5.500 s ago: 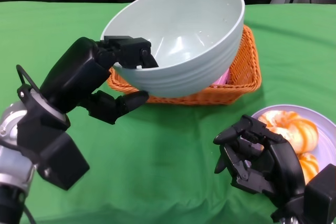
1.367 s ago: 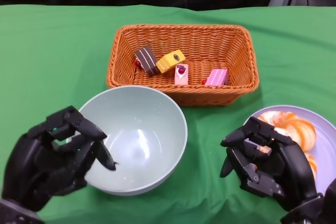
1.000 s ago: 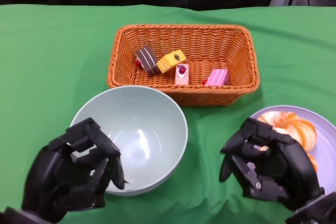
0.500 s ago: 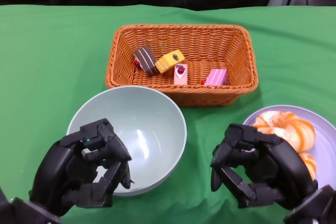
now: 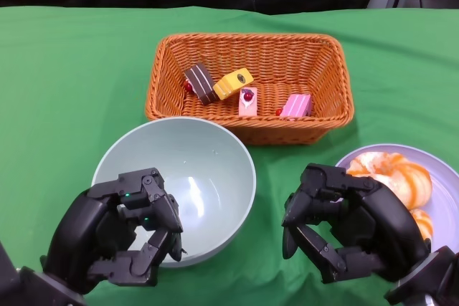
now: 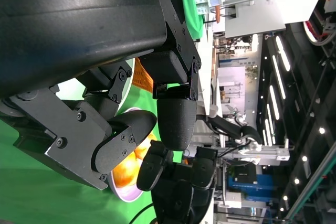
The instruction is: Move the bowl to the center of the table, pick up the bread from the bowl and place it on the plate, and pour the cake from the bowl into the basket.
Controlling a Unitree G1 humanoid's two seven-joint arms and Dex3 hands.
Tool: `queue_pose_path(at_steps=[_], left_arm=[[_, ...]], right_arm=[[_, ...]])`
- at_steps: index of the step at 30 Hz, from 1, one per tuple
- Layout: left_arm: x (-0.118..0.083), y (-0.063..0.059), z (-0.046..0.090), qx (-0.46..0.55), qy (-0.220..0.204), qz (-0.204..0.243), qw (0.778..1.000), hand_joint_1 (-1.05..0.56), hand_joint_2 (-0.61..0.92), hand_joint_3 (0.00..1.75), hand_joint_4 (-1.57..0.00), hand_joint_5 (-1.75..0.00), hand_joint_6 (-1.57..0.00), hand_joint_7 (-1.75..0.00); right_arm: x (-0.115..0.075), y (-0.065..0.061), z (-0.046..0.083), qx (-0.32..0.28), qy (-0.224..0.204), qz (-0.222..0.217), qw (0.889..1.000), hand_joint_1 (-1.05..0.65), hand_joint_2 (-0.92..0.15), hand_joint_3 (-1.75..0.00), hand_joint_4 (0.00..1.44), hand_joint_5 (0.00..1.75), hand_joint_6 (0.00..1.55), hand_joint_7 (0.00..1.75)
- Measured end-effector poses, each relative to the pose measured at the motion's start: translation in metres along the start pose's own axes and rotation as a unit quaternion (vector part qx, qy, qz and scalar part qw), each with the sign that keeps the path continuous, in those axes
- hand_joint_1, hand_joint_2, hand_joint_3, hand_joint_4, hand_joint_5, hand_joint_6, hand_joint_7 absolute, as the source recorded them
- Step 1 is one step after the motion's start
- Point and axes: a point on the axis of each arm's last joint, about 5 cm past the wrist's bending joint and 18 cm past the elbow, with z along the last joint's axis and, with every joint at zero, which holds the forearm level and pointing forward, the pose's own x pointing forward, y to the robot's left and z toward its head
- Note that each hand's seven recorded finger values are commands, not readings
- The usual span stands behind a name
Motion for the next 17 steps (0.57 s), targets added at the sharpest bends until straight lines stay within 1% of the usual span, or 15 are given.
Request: queue_pose_path(at_steps=[10,17], left_arm=[[-0.0003,0.0014,0.0001,0.002,0.004,0.002,1.0,-0.04,0.47,1.28,-0.83,-1.62,-0.86,-1.32],[-0.0013,0.0021,-0.0018,0.006,0.008,0.003,1.0,-0.05,0.46,1.28,-0.84,-1.61,-0.87,-1.31]], right_arm=[[-0.0001,-0.0011,0.0001,-0.001,0.004,0.004,1.0,-0.04,-0.45,-1.19,0.77,1.47,0.72,1.23],[-0.0006,-0.0014,-0.0022,0.003,0.011,0.004,1.0,-0.09,-0.43,-1.18,0.76,1.48,0.72,1.26]])
